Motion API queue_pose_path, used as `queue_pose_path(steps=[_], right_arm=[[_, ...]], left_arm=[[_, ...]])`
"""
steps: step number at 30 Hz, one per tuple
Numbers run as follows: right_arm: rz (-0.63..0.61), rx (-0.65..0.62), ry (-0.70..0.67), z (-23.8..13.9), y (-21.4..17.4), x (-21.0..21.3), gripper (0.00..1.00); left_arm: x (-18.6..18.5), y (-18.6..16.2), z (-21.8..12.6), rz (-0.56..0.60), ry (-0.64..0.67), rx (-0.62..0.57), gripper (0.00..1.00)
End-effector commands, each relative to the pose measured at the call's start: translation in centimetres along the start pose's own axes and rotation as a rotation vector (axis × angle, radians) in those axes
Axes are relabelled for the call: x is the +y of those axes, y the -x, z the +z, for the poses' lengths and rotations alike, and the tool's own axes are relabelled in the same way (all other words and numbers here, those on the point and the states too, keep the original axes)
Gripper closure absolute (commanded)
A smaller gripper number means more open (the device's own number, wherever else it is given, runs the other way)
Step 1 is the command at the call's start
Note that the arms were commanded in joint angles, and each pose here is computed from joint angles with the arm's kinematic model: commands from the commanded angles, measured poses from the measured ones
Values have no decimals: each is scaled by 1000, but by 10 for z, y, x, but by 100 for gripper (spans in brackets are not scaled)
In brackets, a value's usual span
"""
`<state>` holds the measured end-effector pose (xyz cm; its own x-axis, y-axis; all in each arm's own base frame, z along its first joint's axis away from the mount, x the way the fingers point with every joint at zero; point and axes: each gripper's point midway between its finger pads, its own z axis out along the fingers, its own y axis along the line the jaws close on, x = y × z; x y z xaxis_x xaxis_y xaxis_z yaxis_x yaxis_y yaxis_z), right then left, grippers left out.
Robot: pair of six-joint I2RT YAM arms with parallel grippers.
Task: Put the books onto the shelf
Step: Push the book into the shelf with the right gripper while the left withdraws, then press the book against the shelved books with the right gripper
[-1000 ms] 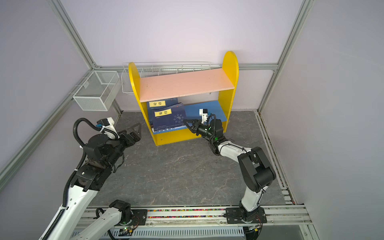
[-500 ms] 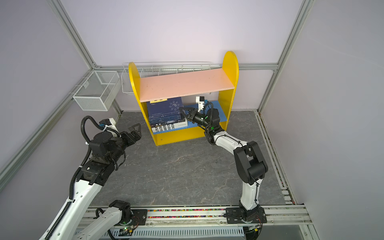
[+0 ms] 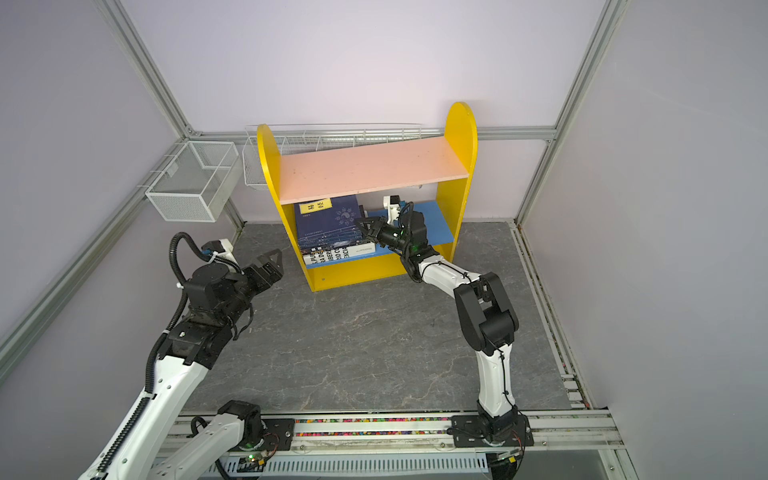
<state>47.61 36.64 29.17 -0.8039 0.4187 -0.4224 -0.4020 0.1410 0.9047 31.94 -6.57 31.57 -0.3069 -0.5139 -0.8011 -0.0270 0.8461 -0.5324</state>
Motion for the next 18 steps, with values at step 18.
queue_pose_path(steps=[18], right_arm=[[33,74,-74,35,-5,-13,93]], left_arm=[[17,-11,1,-44,32,6,1]])
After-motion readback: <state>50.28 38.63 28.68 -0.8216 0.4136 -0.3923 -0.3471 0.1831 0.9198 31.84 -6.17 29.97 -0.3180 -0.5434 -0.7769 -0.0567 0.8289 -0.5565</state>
